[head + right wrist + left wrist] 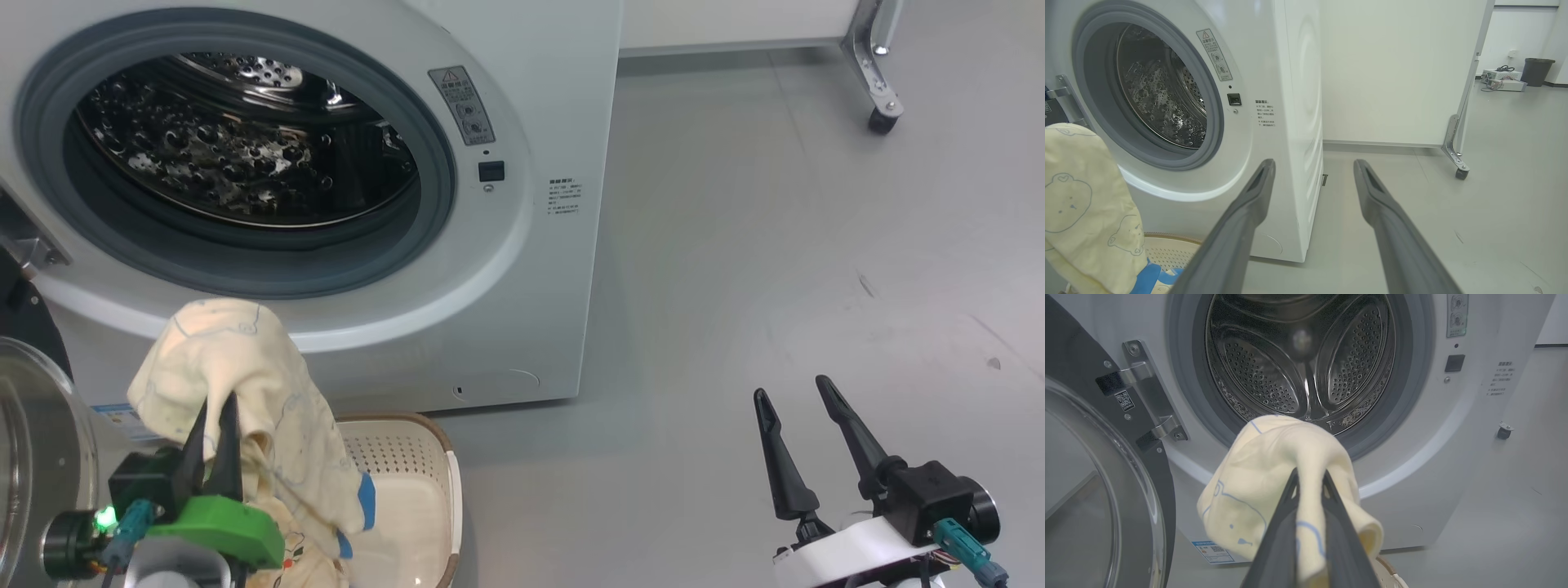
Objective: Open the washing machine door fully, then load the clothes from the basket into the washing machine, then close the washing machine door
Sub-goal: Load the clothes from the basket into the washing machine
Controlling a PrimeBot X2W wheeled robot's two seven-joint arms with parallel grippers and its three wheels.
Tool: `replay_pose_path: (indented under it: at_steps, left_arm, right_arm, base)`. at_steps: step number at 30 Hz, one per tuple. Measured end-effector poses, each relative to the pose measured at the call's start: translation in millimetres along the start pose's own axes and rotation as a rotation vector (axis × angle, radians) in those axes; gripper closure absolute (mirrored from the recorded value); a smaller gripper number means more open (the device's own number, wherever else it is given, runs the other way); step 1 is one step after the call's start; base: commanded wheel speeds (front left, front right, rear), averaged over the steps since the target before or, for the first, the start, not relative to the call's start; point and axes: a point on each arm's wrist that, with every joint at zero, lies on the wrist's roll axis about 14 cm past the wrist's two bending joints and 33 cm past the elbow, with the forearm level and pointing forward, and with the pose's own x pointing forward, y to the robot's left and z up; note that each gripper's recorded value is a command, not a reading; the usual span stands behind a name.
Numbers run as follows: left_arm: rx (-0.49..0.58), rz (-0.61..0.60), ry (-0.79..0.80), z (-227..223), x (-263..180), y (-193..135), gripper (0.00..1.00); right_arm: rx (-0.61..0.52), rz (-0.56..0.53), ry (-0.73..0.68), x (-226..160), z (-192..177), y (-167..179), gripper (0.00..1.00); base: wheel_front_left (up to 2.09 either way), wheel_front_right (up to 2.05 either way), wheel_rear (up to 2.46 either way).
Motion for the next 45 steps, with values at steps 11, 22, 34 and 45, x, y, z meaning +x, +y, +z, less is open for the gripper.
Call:
replay_pose_path:
  at_steps: [11, 22, 34, 45]
  left_arm:
    - [-0.055, -0.026, 0.028, 5.2, 62.5, -10.7, 1.0]
    - [-0.106, -0.083, 0.068, 8.6, 143.2, -21.2, 1.0]
    - [-0.164, -0.086, 0.259, -31.0, 214.8, -11.1, 1.0]
    - [-0.137, -0.09, 0.35, -43.9, 269.9, 1.8, 1.0]
  right_arm:
    - [0.007, -0.019, 0.013, 24.0, -7.7, -11.8, 0.0]
    - [0.015, -0.067, 0.051, 44.7, -27.5, -34.4, 0.0]
    - [0.021, -0.107, 0.11, 65.2, -58.4, -56.4, 0.0]
    - [0.017, -0.165, 0.174, 64.0, -84.4, -79.3, 0.0]
  base:
    - [0.0, 0.0, 0.0]
    - [0.0, 0.0, 0.0]
    - [0.0, 0.0, 0.0]
    - [0.0, 0.0, 0.0]
